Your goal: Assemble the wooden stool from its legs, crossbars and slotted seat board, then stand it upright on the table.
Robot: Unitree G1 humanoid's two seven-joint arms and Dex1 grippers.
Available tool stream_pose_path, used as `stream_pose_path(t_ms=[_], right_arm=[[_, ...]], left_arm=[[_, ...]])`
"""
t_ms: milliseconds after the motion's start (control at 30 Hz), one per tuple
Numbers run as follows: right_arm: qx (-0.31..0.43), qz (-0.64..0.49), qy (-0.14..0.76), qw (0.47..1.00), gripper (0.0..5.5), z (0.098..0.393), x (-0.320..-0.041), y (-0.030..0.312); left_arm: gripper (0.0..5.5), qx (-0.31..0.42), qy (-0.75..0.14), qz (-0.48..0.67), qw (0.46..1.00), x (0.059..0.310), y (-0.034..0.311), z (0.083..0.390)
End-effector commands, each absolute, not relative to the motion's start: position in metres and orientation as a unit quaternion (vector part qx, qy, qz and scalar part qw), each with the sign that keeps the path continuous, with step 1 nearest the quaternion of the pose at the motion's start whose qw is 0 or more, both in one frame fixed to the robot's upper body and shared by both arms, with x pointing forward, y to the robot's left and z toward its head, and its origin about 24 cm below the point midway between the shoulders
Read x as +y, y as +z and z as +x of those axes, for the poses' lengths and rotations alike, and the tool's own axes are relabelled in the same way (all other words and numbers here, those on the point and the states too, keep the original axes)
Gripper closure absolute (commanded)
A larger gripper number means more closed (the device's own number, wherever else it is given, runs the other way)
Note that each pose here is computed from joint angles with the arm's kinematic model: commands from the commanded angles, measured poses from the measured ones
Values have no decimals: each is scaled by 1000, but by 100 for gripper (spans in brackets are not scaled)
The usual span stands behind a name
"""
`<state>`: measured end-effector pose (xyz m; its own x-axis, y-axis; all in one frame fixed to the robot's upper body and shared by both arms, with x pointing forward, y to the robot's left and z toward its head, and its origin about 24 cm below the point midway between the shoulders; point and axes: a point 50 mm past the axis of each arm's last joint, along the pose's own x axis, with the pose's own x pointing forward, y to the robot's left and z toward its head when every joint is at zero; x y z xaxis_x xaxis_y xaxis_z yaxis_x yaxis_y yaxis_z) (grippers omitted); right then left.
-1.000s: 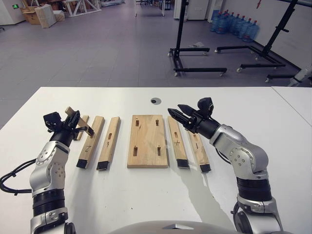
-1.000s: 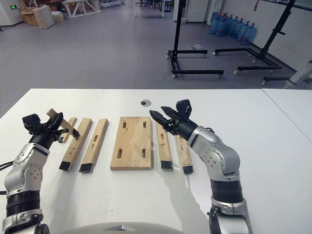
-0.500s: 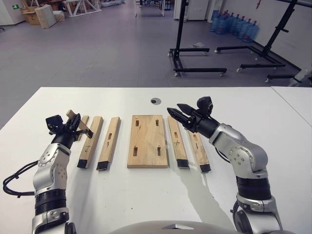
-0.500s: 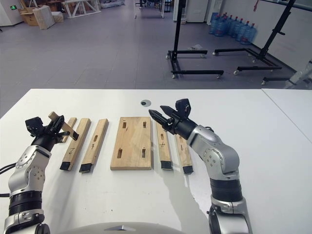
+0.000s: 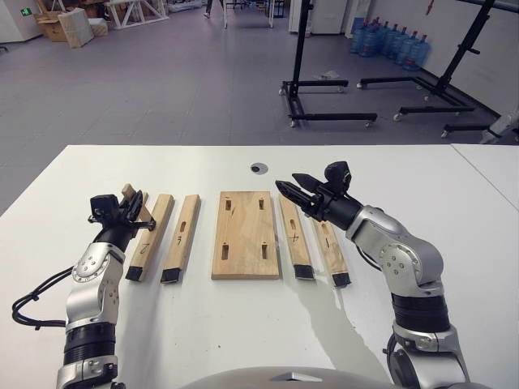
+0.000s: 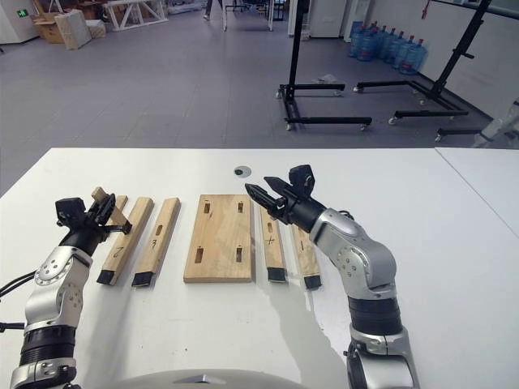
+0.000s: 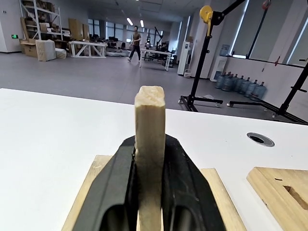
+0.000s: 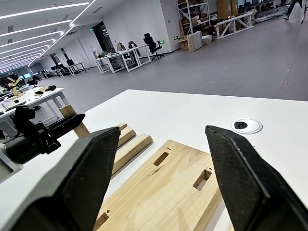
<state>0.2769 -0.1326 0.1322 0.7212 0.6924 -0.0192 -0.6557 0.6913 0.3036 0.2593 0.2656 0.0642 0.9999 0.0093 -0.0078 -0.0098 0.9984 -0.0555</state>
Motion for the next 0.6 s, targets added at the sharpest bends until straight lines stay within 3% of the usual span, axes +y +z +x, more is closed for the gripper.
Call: stream_pose_path(t_ms=[33, 433, 600], right_arm=[[61, 131, 364, 920, 225, 278, -134, 135], [61, 129, 364, 920, 225, 278, -133, 134], [61, 130, 363, 921, 225, 278, -133, 134]], left_arm=[[511, 73, 17, -21, 997, 266, 31, 244], [511, 105, 22, -2, 994, 265, 9, 234], [427, 113, 26, 1, 993, 266, 7, 236]])
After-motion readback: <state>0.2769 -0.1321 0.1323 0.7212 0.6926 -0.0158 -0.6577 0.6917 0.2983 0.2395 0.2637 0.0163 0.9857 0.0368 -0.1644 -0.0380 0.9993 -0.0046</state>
